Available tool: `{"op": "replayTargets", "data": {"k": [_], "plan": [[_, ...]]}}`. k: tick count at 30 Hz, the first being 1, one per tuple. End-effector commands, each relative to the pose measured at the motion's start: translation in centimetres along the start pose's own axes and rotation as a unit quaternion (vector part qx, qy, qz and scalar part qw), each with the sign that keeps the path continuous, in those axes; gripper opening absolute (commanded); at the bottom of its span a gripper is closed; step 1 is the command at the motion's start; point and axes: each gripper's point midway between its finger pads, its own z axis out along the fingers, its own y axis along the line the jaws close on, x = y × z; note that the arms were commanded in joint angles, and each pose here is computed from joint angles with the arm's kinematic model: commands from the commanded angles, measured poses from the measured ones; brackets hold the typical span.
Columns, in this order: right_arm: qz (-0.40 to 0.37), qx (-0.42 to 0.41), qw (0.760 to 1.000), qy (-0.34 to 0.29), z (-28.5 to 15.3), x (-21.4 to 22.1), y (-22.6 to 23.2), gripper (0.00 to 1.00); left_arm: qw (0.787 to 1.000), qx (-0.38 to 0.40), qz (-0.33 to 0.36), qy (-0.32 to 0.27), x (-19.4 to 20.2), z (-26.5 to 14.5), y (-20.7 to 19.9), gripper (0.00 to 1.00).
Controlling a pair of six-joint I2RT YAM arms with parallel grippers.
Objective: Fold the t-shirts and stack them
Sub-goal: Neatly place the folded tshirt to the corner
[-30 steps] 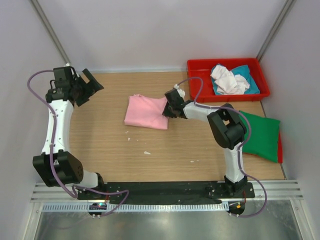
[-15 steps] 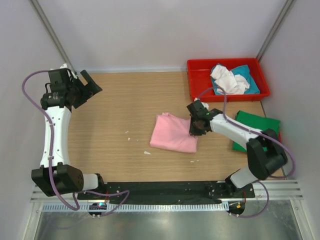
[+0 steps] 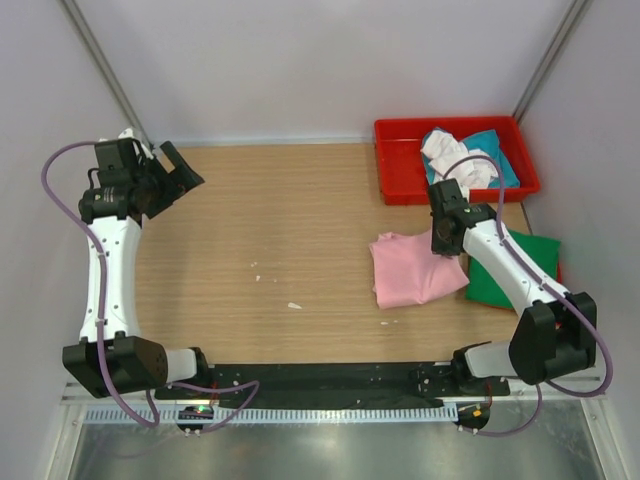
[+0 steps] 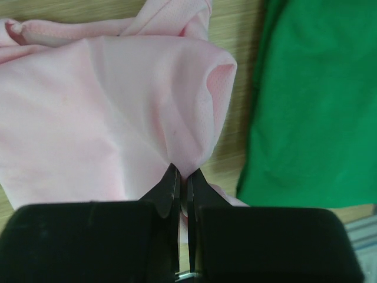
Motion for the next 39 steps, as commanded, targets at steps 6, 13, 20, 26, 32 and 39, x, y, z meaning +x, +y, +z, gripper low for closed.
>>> {"op": "replayTargets", "data": {"k": [6,13,20,26,32,39], "plan": [[-0.005,0.161,0.986,-0.033,-4.4,-3.2,-8.7,0.01,1.000,0.006,0.010,-0.011,-1.0,-0.6,-0.4,0.96],[-0.033,0.219,0.975,-0.030,-4.7,-3.3,-12.7,0.01,1.000,0.008,-0.006,-0.005,-1.6,0.3,-0.8,0.96],[-0.029,0.228,0.972,-0.053,-6.5,-5.1,-14.4,0.01,0.999,0.020,-0.023,0.014,-2.1,1.6,-1.6,0.95],[-0.044,0.231,0.970,-0.058,-7.3,-6.2,-14.7,0.01,0.999,0.026,-0.033,0.035,-1.7,3.5,-2.2,0.93],[-0.048,0.241,0.967,-0.072,-7.8,-7.6,-15.2,0.01,0.999,0.029,-0.022,0.015,-2.5,3.3,-2.4,0.93],[-0.065,0.250,0.964,-0.069,-7.9,-8.5,-15.8,0.01,1.000,0.030,-0.002,-0.005,-3.1,2.1,-2.6,0.94]]}}
